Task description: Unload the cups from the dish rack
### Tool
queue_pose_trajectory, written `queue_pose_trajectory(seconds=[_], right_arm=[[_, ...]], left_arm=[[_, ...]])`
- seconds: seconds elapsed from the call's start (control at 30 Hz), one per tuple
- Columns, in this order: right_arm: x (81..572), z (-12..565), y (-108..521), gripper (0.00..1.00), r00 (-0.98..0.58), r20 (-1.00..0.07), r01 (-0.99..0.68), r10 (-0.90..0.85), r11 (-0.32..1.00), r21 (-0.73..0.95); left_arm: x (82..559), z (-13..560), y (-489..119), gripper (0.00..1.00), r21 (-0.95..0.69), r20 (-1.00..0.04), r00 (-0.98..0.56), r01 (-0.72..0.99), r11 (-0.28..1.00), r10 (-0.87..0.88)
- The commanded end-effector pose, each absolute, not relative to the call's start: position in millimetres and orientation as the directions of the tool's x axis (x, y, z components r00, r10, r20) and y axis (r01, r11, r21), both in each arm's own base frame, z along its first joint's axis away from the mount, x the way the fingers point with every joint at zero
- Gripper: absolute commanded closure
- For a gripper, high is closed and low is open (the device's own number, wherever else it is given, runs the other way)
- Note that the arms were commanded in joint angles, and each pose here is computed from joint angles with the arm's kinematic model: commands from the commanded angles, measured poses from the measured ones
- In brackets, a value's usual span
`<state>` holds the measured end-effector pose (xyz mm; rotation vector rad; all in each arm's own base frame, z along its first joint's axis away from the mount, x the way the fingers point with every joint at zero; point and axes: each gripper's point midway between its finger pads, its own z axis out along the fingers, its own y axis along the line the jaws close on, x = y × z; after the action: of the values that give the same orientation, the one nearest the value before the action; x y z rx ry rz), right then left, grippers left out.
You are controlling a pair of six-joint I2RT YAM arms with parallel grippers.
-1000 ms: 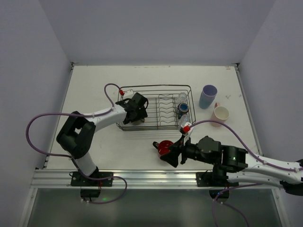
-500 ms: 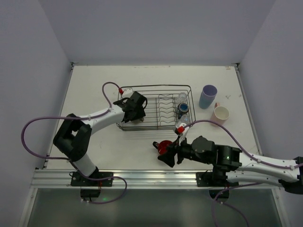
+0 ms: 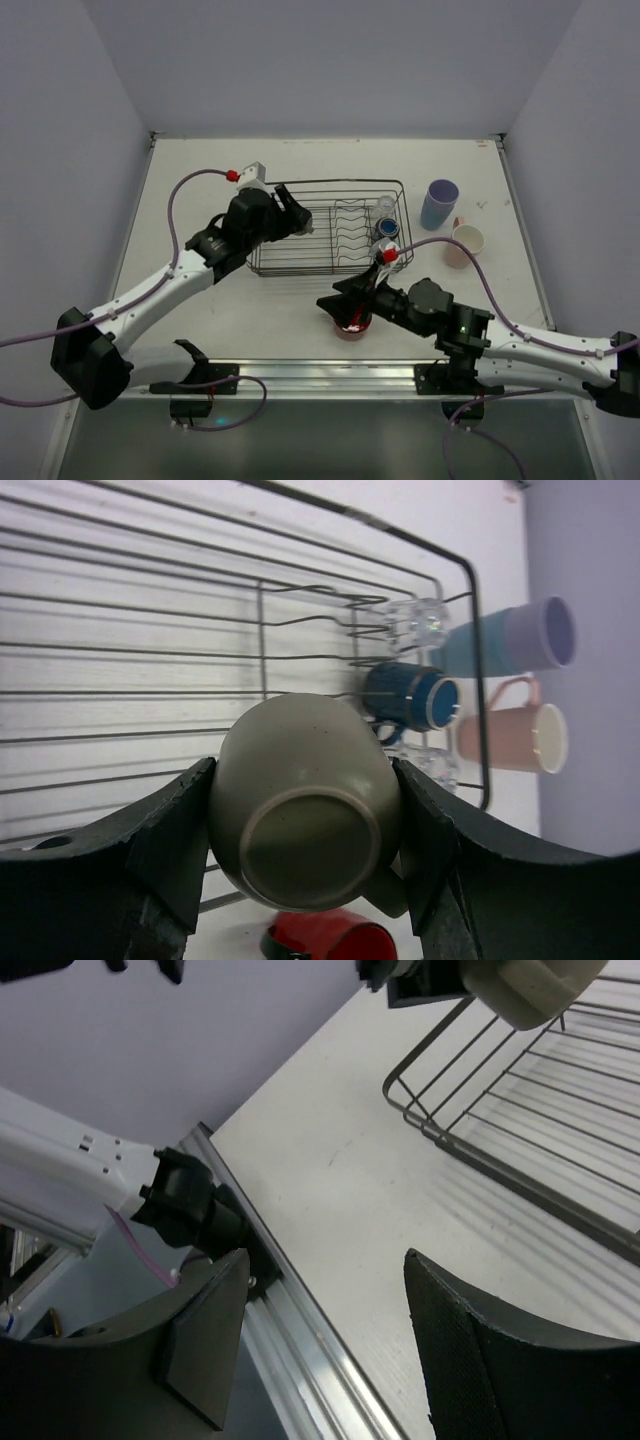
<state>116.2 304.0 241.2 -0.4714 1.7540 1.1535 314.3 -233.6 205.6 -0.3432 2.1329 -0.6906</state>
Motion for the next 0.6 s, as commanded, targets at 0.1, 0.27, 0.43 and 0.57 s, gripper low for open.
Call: queue_pose_trajectory(seconds=[0.1,0.27,0.43,0.57], right_arm=[[156.4,295.5,298.8,0.34,-0.387,-0.842,-0.774,0.377,0.364,0.518],[147.4,322.8,305.6,0.34,-0.332,-0.865,-0.857,0.375,0.263,0.443],[155.5,319.4,306.5,0.35,-0.321,-0.874,-0.859,0.365,0.276,0.431],[158.0,315.7,301.0,0.35,-0.308,-0.870,-0.852,0.384,0.295,0.432]], left_arm=[[287.2,284.4,-267.4,0.88,-0.777,-0.604,-0.584,0.279,0.564,-0.543],[263.9,304.6,-273.8,0.88,-0.826,-0.563,-0.601,0.378,0.419,-0.568],[240.1,315.6,-282.3,0.88,-0.871,-0.488,-0.668,0.417,0.260,-0.562],[228.4,328.2,-281.0,0.88,-0.882,-0.453,-0.683,0.435,0.179,-0.573]])
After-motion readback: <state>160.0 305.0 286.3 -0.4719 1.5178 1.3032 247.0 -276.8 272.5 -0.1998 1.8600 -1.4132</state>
